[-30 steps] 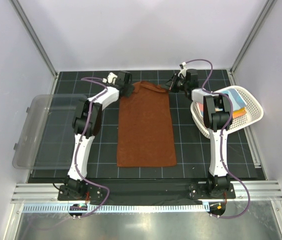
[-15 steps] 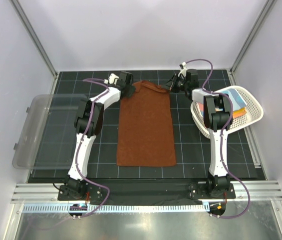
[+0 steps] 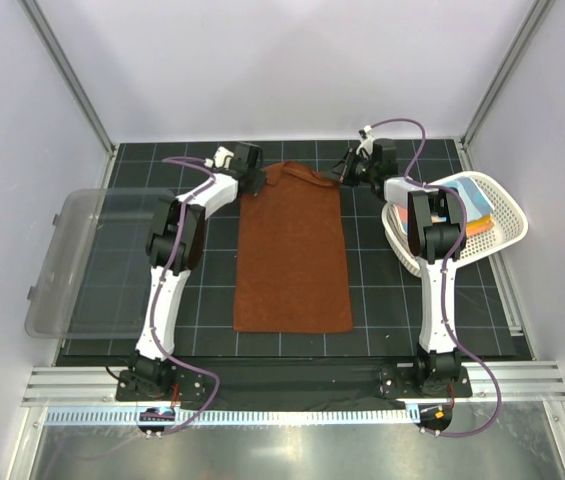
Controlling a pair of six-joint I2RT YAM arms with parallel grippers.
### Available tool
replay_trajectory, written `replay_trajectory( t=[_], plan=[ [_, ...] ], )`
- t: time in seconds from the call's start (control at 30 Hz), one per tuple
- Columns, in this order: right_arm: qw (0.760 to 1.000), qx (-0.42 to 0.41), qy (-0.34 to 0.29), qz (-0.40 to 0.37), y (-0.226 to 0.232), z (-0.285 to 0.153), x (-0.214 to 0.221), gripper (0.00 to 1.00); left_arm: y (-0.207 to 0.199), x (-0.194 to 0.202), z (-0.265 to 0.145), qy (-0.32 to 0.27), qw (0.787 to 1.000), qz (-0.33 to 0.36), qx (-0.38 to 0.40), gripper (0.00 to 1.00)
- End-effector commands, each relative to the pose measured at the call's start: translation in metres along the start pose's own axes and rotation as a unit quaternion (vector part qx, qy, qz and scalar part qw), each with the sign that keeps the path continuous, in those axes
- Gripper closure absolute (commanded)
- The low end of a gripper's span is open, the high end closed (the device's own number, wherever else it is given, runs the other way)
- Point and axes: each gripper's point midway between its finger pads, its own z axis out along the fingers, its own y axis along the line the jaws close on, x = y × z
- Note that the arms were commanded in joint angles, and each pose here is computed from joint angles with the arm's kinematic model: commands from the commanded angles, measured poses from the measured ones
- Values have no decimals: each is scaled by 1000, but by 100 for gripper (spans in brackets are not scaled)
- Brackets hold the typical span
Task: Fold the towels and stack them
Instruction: Fold the towel
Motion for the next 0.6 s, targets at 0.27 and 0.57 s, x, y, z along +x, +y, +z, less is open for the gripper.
replay_trajectory(
  t=[0.27, 0.57],
  plan=[
    [997, -47, 2, -60, 90, -51, -16, 99, -24, -53, -74, -35, 998, 37, 48, 100],
    [995, 5, 75, -68, 100, -81, 57, 99, 11, -30, -98, 38, 993, 87, 71, 100]
  ],
)
